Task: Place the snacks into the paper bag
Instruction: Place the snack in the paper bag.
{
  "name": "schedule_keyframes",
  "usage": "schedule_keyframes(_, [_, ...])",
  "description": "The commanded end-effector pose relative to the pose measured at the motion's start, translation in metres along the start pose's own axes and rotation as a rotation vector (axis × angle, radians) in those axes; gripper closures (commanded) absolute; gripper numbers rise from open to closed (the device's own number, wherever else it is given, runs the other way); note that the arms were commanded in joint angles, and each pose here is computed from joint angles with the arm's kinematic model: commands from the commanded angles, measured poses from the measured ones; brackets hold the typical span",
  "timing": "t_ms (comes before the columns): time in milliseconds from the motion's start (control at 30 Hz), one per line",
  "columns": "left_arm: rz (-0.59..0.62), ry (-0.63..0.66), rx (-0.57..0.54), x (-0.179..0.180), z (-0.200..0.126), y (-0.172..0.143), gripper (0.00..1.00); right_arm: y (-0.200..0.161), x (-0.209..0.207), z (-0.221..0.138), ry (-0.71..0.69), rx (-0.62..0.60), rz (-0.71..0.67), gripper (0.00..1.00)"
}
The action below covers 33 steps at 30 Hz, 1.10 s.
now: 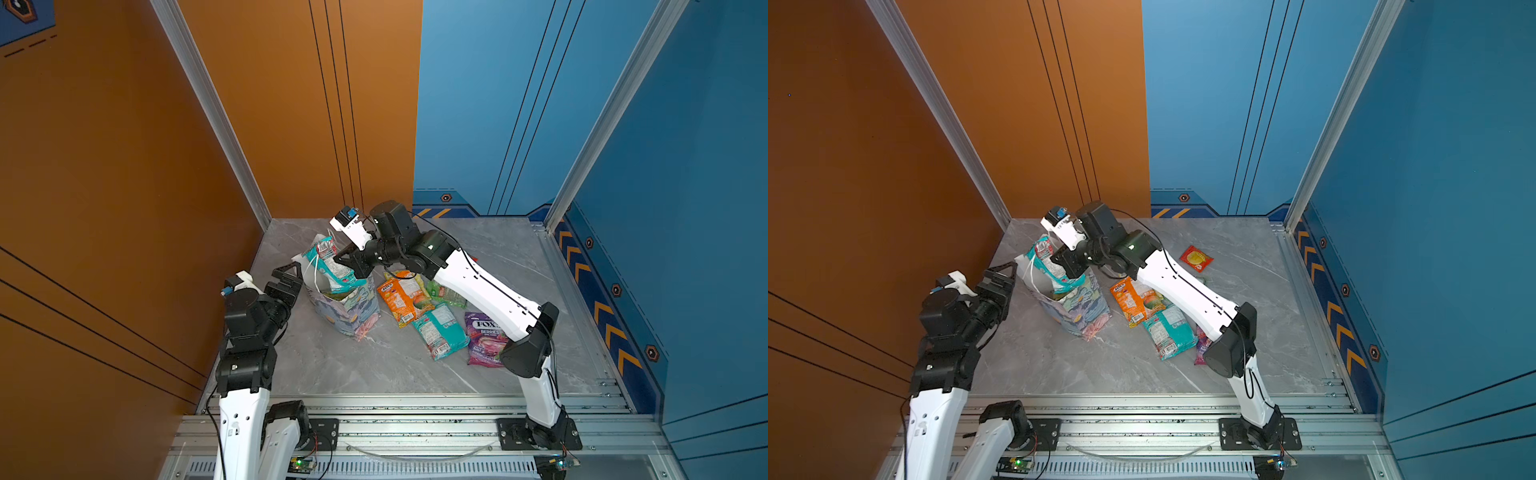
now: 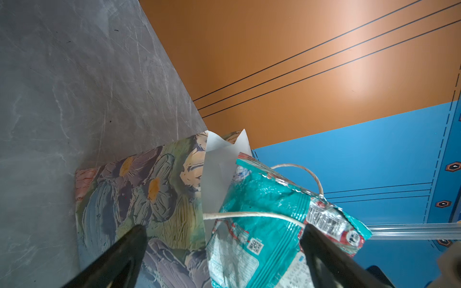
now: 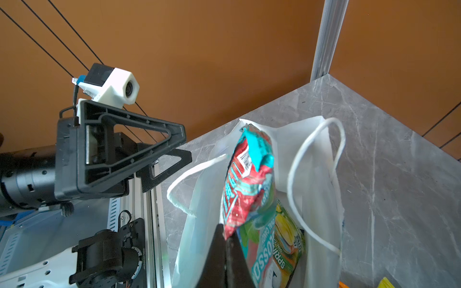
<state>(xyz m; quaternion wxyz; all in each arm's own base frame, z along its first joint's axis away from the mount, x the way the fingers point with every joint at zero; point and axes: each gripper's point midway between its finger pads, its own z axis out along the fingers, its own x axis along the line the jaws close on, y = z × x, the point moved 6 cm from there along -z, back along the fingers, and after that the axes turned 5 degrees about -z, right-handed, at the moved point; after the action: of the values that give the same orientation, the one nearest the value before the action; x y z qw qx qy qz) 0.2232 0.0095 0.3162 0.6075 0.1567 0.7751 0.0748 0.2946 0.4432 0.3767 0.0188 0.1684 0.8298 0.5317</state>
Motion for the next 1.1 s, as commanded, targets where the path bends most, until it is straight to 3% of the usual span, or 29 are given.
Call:
schedule_keyframes(0, [-0.005, -0.024, 0.017, -0.001, 0.001, -0.001, 0.02, 0.001, 0.004, 0.007, 0.042, 0.004, -0.018, 1.00])
schedule_keyframes(200, [-0.009, -0.021, 0.022, 0.001, 0.001, -0.001, 0.02, -0.001, -0.003, 0.016, 0.053, 0.008, 0.024, 0.97])
schedule_keyframes(333, [-0.011, -0.018, 0.020, 0.003, 0.001, 0.000, 0.02, 0.009, -0.014, 0.010, 0.024, -0.024, 0.077, 0.69])
schedule_keyframes(433, [-0.008, -0.010, 0.021, 0.006, 0.001, 0.000, 0.02, 0.026, -0.020, -0.007, -0.003, -0.079, 0.103, 0.59])
schedule_keyframes(700, [-0.013, 0.000, 0.032, 0.012, 0.004, 0.000, 0.02, 0.053, -0.019, -0.066, -0.093, -0.169, 0.148, 0.56])
schedule_keyframes(900, [-0.014, -0.005, 0.036, 0.012, 0.005, 0.002, 0.02, 0.021, -0.039, -0.067, -0.236, -0.026, 0.214, 0.56])
schedule_keyframes(1067, [-0.027, -0.018, 0.049, 0.012, 0.009, 0.001, 0.01, 0.000, -0.042, -0.053, -0.270, 0.067, 0.238, 0.56])
